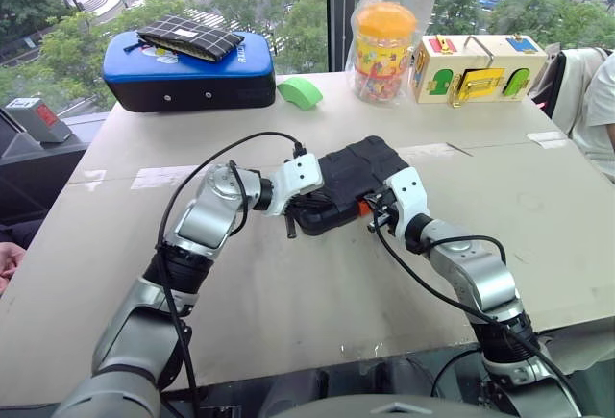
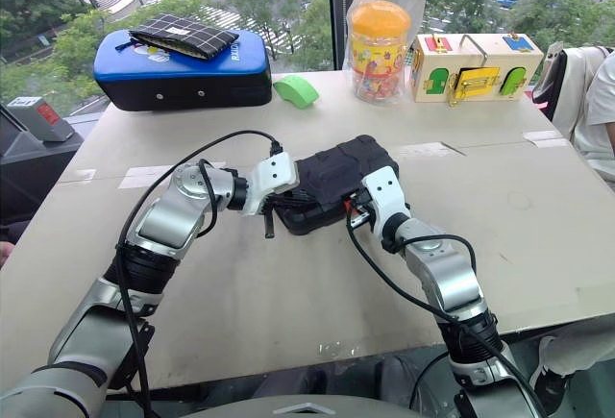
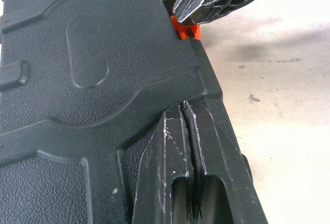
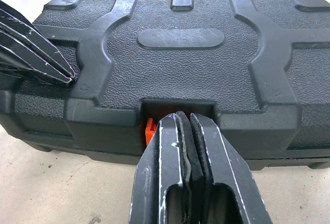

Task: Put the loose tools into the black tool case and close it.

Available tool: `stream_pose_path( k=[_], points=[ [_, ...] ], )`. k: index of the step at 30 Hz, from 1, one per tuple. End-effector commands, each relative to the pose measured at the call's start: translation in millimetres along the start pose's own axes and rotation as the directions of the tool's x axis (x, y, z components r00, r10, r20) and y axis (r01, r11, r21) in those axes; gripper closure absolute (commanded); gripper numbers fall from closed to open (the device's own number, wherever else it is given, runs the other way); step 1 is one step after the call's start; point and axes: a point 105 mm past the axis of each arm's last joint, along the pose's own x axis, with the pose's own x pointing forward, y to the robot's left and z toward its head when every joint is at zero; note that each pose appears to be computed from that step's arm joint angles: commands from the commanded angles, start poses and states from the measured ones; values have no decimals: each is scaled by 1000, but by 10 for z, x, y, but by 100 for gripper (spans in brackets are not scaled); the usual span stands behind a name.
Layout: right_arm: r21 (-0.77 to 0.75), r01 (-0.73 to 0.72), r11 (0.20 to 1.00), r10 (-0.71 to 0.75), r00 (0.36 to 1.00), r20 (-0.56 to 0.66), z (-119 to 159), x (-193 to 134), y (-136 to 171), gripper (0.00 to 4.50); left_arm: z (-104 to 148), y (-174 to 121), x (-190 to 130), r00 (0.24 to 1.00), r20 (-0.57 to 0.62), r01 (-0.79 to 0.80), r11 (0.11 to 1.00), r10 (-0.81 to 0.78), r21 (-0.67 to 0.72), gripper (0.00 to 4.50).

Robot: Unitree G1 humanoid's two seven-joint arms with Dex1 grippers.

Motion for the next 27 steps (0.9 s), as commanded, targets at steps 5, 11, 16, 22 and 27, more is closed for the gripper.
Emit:
stream_pose_path(
  k=[5,11,16,22,27],
  points=[
    [91,23,996,14,920,-392,-1003,-73,40,447,-282,-234,150,991,-87,98,992,-105,-79,450],
    [106,4,994,43,897,-440,-1095,-123,82,447,-290,-232,146,991,-88,97,992,-104,-79,450],
    [106,12,994,29,925,-379,-972,-66,39,447,-300,-229,138,991,-90,95,992,-102,-79,450],
    [38,-9,999,3,988,152,-28,-82,-3,447,-8,-209,115,989,134,69,992,-55,-103,450],
    [-87,-35,996,64,931,359,291,-487,-25,367,297,-180,-74,920,391,130,964,-30,-232,450]
  ],
)
